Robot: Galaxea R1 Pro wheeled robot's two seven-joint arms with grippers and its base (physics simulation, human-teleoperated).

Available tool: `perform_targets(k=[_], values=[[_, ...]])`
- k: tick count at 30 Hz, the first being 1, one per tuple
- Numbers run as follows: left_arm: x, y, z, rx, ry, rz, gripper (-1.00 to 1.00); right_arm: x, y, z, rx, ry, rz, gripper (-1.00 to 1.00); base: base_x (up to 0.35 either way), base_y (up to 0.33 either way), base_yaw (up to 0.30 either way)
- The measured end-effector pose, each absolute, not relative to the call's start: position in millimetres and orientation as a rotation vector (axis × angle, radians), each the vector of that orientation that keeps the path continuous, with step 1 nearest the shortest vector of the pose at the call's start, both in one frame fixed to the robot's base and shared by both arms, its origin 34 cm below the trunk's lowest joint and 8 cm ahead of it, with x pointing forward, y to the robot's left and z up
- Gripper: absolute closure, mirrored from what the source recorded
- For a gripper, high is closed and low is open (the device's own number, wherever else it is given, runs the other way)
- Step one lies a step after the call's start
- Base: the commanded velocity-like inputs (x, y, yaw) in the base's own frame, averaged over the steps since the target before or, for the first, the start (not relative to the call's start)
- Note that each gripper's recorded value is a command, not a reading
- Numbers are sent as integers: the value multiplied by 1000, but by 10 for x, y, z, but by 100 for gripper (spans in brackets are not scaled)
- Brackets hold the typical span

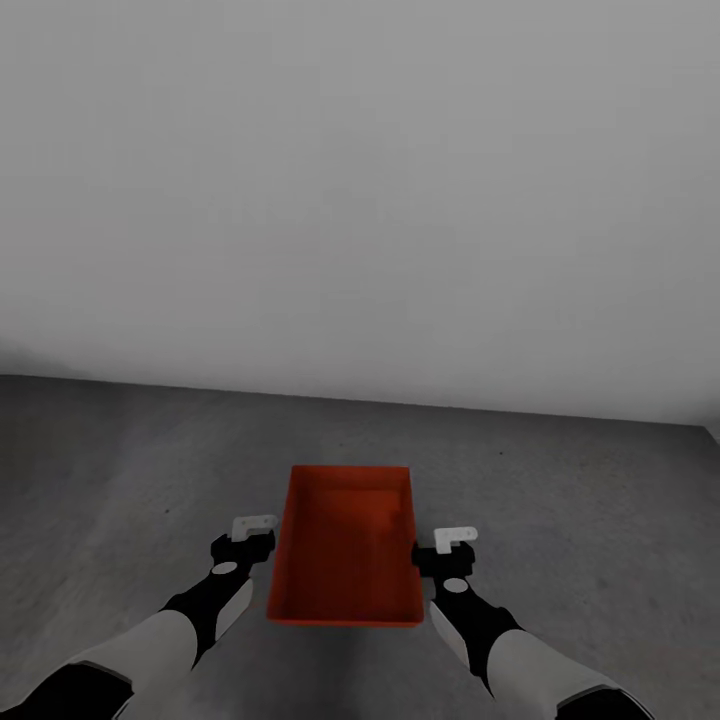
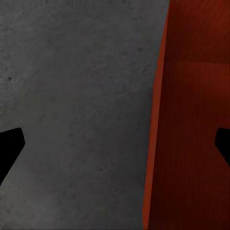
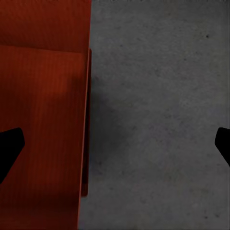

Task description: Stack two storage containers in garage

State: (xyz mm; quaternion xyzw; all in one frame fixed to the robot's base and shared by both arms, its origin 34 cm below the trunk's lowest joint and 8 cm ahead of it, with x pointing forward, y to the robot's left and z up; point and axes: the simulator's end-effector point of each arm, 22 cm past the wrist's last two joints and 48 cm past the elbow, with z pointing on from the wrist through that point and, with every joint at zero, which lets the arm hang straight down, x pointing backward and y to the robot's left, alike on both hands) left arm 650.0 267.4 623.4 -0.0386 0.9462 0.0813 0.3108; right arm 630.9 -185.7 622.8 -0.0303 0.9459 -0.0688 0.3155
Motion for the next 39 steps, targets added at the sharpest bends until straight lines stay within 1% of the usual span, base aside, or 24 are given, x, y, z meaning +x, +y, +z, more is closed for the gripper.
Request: perform_targets(k=[11, 16, 19, 34, 39], values=[[6462, 2696, 6340, -102, 2499, 219, -100, 6282, -1913, 6335, -80, 2489, -191, -100, 0, 0, 0], [6429, 2813, 6378, -116, 2503, 232, -100, 6296, -2575, 6366, -90, 2476, -289, -100, 0, 0, 0], [6420, 2831, 6406, -121, 2502, 234, -100, 6295, -2675, 6397, -94, 2474, -301, -100, 0, 0, 0], [6406, 2865, 6456, -128, 2499, 245, -100, 6292, -2707, 6448, -94, 2470, -302, -100, -2, 0, 0], [6399, 2877, 6448, -130, 2501, 247, -100, 6293, -2701, 6443, -94, 2472, -301, -100, -212, 0, 0]])
